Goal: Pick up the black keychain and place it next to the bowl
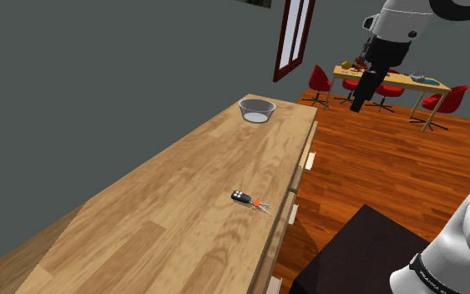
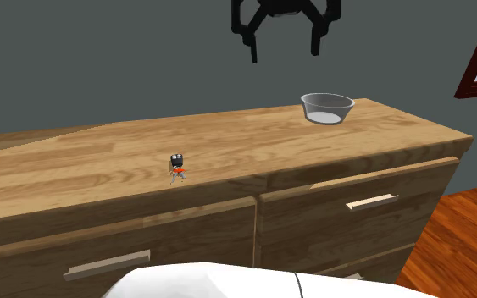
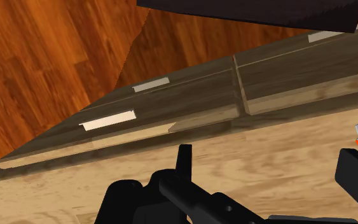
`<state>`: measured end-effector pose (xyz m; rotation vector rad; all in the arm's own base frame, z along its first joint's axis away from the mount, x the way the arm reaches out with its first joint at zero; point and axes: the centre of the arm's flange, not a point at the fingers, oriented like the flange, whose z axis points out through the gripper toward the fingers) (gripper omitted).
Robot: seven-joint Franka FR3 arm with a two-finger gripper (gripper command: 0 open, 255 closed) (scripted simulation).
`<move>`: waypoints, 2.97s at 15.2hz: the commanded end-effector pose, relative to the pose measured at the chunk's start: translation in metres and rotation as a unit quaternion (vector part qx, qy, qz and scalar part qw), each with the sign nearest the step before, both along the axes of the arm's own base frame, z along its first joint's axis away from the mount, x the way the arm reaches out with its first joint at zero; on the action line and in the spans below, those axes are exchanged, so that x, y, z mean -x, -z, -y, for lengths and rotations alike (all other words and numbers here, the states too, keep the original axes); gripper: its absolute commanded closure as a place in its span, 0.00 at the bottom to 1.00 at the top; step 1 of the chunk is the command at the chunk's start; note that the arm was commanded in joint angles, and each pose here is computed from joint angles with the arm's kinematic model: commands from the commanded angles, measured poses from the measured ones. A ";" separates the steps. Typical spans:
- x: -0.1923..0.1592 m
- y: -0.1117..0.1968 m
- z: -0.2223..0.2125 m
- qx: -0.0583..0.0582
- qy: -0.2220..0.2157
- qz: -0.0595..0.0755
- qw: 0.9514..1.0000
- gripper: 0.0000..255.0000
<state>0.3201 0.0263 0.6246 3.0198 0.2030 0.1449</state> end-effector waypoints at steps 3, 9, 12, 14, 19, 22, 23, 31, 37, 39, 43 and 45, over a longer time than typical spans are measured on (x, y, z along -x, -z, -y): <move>-0.007 0.019 -0.016 -0.003 0.000 -0.001 1.000 0.00; -0.029 0.074 -0.066 -0.013 0.000 -0.004 1.000 0.00; -0.040 0.101 -0.091 -0.017 0.000 -0.006 1.000 0.00; -0.047 0.119 -0.108 -0.020 0.000 -0.007 1.000 0.00; -0.065 0.164 -0.151 -0.028 -0.001 -0.010 1.000 0.00; -0.075 0.190 -0.177 -0.033 -0.001 -0.012 0.999 0.00; -0.078 0.199 -0.186 -0.035 -0.001 -0.012 0.999 0.00; -0.099 0.260 -0.237 -0.044 -0.001 -0.016 0.999 0.00; -0.101 0.290 -0.237 -0.044 -0.001 -0.016 0.999 0.00; -0.101 0.290 -0.237 -0.044 -0.001 -0.016 0.999 0.00; -0.101 0.290 -0.237 -0.044 -0.001 -0.016 0.999 0.00; -0.101 0.290 -0.237 -0.044 -0.001 -0.016 0.999 1.00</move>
